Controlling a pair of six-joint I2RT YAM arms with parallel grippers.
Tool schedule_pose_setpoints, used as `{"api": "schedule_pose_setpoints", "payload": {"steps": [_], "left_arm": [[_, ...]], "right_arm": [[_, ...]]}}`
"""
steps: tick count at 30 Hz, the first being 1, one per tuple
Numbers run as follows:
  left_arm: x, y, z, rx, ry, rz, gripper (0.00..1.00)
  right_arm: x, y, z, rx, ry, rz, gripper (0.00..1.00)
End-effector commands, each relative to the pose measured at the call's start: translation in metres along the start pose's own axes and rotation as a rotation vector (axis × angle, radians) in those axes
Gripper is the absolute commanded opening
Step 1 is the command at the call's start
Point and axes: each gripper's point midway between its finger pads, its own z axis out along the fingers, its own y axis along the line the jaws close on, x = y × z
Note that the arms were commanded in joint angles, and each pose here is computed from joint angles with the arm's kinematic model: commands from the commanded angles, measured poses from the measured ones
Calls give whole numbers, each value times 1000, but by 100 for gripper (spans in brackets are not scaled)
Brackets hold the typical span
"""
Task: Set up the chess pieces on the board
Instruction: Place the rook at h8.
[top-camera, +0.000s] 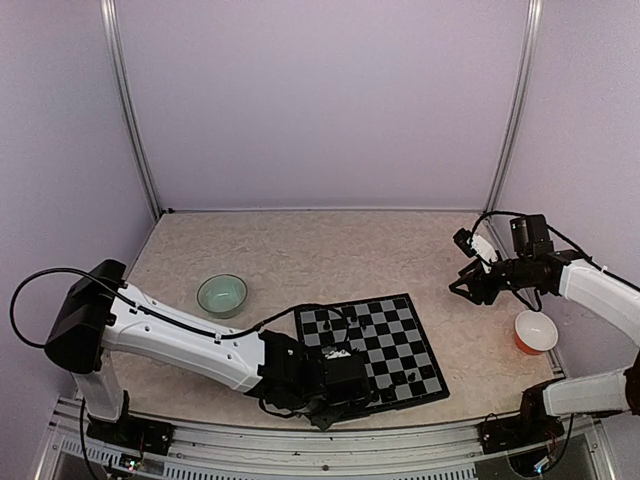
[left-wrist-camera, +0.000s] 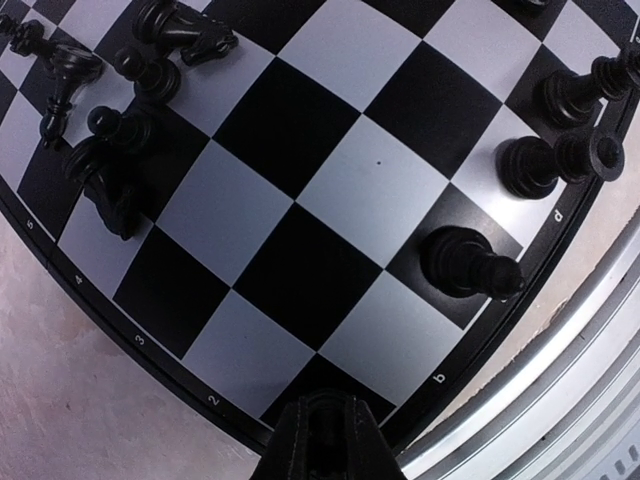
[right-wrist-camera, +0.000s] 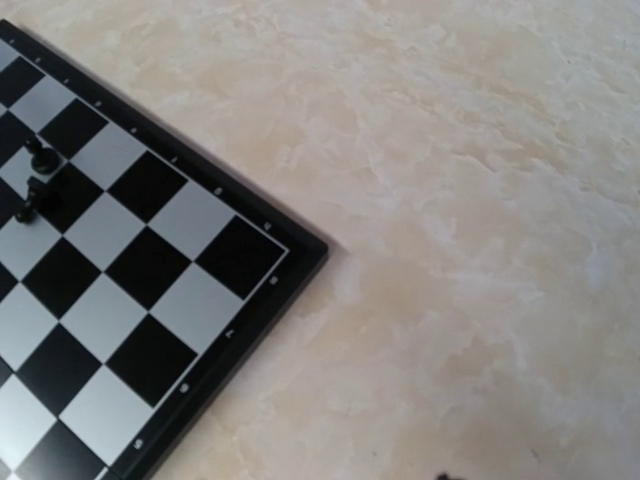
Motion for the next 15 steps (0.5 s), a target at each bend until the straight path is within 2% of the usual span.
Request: {"api": "schedule_pose_setpoints", "payload": {"steps": [1, 6, 11, 15], "left_arm": [[-3, -3, 0, 30, -1, -8, 15], [-8, -2, -7, 6, 3, 6, 31], [-41, 1, -45, -1, -77, 10, 37], [-71, 22, -64, -45, -150, -7, 39]], "right_arm": [[6, 2, 1, -22, 16, 11, 48], [6, 2, 2, -25, 17, 11, 49], [6, 2, 2, -24, 17, 11, 48], [6, 2, 1, -21, 16, 10, 48]]}}
